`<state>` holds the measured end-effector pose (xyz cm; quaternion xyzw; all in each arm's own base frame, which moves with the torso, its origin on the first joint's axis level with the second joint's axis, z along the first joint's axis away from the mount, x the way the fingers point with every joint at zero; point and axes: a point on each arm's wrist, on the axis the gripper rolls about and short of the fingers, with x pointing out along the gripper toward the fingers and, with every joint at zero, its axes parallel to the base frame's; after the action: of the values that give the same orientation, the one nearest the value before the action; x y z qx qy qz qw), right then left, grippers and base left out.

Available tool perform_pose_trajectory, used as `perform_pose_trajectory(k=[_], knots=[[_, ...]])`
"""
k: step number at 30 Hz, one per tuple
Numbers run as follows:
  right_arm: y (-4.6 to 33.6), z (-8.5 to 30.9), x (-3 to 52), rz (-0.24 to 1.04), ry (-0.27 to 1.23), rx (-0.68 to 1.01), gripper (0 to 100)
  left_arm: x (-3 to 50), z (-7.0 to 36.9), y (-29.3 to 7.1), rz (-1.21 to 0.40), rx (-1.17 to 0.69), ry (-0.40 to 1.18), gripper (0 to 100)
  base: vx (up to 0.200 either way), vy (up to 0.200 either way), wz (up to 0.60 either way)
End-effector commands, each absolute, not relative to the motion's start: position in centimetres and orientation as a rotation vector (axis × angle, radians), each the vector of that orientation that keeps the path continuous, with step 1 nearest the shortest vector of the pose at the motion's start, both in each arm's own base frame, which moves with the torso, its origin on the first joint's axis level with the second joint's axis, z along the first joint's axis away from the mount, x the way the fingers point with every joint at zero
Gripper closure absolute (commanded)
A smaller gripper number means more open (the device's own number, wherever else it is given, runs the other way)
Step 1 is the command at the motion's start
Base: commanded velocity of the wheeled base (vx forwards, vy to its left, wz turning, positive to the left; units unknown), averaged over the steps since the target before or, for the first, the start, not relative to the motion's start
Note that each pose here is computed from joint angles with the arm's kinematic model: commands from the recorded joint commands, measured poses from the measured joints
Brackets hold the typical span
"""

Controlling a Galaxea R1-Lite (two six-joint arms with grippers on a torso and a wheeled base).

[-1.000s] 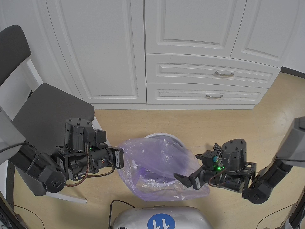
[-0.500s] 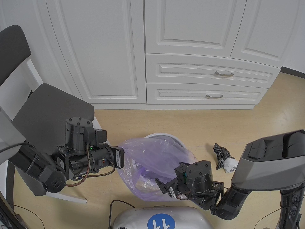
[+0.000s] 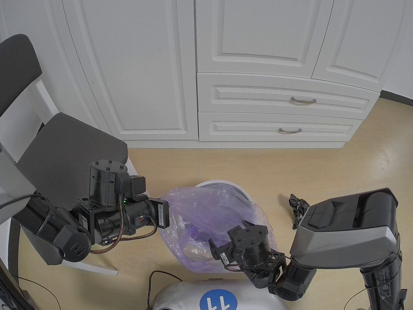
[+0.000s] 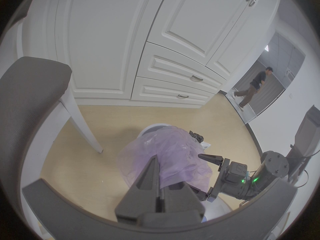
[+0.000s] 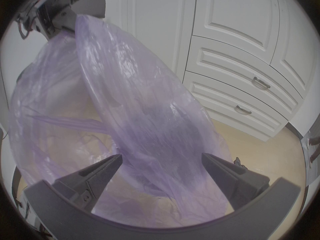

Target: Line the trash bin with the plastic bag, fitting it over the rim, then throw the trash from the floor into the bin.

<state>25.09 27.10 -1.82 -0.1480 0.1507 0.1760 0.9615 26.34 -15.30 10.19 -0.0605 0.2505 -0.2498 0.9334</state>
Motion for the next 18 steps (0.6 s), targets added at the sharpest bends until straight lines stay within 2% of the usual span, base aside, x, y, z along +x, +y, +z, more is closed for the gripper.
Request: perform_pose_trajectory(k=[1, 5, 11, 18], knots=[[27.4, -3.4, 25.7, 0.344, 0.322, -0.315, 100, 26.3, 10.1, -15.4, -0.505, -0.12, 0.511, 100, 0.0, 0.0, 0.0], [27.1, -2.7, 25.8, 0.34, 0.313, -0.305, 100, 26.3, 10.2, -15.4, -0.503, -0.12, 0.509, 100, 0.0, 0.0, 0.0], [25.4, 0.4, 26.6, 0.316, 0.275, -0.263, 100, 26.5, 10.1, -15.4, -0.498, -0.121, 0.512, 100, 0.0, 0.0, 0.0], [24.2, 1.5, 28.0, 0.284, 0.252, -0.235, 100, 26.5, 9.9, -15.4, -0.496, -0.119, 0.516, 100, 0.0, 0.0, 0.0]])
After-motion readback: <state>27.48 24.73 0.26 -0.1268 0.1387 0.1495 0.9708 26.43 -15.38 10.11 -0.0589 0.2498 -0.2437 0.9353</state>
